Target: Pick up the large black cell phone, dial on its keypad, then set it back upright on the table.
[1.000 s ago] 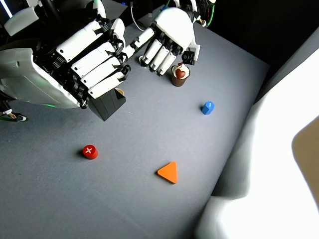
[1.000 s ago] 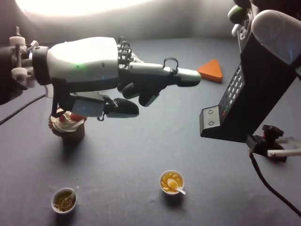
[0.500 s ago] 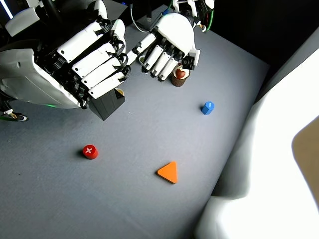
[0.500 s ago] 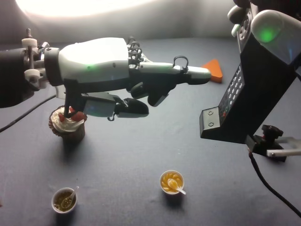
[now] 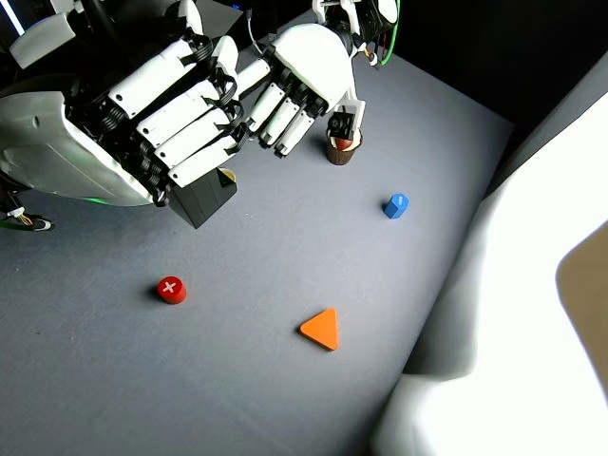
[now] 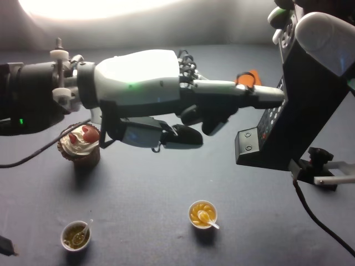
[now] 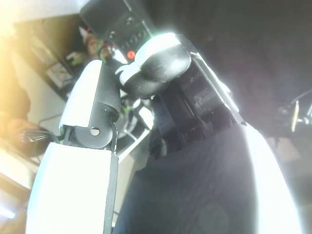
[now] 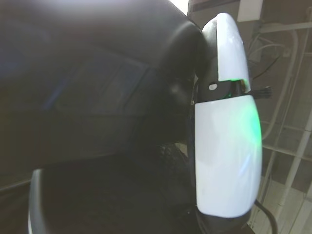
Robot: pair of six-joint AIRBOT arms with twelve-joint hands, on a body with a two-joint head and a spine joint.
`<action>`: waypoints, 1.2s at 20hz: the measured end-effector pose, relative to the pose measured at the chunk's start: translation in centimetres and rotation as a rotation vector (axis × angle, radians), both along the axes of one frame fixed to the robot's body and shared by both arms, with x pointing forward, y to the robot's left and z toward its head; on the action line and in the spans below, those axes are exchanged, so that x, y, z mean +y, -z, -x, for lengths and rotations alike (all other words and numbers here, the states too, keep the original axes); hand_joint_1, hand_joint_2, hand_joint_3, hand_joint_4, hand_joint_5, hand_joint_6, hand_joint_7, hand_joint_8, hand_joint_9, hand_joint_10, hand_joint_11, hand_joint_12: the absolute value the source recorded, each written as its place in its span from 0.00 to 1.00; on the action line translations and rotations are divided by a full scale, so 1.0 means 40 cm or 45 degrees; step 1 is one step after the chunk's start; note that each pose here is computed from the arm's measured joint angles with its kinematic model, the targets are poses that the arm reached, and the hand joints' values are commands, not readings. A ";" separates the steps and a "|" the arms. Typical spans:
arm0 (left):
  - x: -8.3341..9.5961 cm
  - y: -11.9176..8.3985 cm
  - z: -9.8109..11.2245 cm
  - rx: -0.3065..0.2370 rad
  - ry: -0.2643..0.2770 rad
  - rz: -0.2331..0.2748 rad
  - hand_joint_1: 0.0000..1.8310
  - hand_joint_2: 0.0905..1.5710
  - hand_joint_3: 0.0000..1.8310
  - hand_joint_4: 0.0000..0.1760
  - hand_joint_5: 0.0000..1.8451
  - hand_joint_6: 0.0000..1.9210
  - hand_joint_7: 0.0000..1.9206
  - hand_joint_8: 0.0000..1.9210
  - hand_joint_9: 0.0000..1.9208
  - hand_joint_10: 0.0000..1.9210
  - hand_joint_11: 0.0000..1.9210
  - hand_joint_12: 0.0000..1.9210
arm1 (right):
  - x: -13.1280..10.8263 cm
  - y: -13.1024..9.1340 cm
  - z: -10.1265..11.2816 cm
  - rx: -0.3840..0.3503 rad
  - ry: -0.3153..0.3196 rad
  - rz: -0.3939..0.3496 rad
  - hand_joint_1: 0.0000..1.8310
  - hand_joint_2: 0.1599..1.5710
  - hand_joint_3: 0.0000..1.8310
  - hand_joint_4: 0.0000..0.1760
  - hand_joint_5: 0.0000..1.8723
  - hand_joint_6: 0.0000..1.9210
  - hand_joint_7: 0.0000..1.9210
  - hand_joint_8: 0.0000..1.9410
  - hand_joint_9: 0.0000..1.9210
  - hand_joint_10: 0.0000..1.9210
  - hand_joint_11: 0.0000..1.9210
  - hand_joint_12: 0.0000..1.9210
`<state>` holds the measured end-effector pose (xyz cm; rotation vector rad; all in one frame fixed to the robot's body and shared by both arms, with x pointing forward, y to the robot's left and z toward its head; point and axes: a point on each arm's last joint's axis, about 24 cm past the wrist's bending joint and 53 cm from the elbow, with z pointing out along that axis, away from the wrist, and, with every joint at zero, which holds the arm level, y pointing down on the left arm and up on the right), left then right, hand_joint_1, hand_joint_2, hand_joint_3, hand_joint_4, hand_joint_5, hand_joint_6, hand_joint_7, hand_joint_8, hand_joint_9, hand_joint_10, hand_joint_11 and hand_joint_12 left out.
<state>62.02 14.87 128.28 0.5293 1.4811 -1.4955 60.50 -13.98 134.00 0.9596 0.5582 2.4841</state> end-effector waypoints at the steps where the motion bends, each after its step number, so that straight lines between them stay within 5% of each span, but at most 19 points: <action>1: -0.008 0.000 0.005 -0.005 0.008 0.000 0.71 0.80 0.02 0.66 0.04 0.00 0.33 0.85 0.47 1.00 0.52 1.00 | -0.002 -0.001 0.000 -0.002 0.003 -0.002 0.81 0.69 0.00 0.00 0.48 0.51 0.47 0.49 0.47 0.61 0.40 0.87; 6: -0.031 -0.003 0.021 -0.001 0.040 0.019 0.71 0.80 0.03 0.63 0.04 0.00 0.33 0.84 0.47 1.00 0.51 1.00 | -0.001 -0.003 0.001 -0.006 0.003 -0.005 0.81 0.68 0.00 0.00 0.49 0.49 0.49 0.46 0.48 0.61 0.40 0.86; 15: 0.097 0.008 -0.040 -0.004 -0.099 -0.049 0.71 0.79 0.03 0.66 0.04 0.00 0.33 0.84 0.48 1.00 0.53 1.00 | -0.010 0.000 -0.009 0.002 0.024 -0.006 0.81 0.70 0.00 0.00 0.47 0.53 0.46 0.52 0.46 0.64 0.37 0.90; 17: 0.124 0.006 -0.054 -0.012 -0.130 -0.059 0.71 0.79 0.03 0.68 0.04 0.00 0.33 0.84 0.47 1.00 0.53 1.00 | -0.010 0.000 -0.008 0.001 0.023 -0.005 0.81 0.68 0.00 0.00 0.49 0.50 0.49 0.47 0.48 0.61 0.38 0.87; 24: 0.125 -0.011 -0.088 -0.017 -0.175 0.004 0.71 0.79 0.02 0.64 0.04 0.00 0.34 0.84 0.46 1.00 0.52 1.00 | -0.015 0.000 -0.013 -0.002 0.033 -0.002 0.81 0.68 0.00 0.00 0.50 0.50 0.50 0.46 0.47 0.61 0.37 0.88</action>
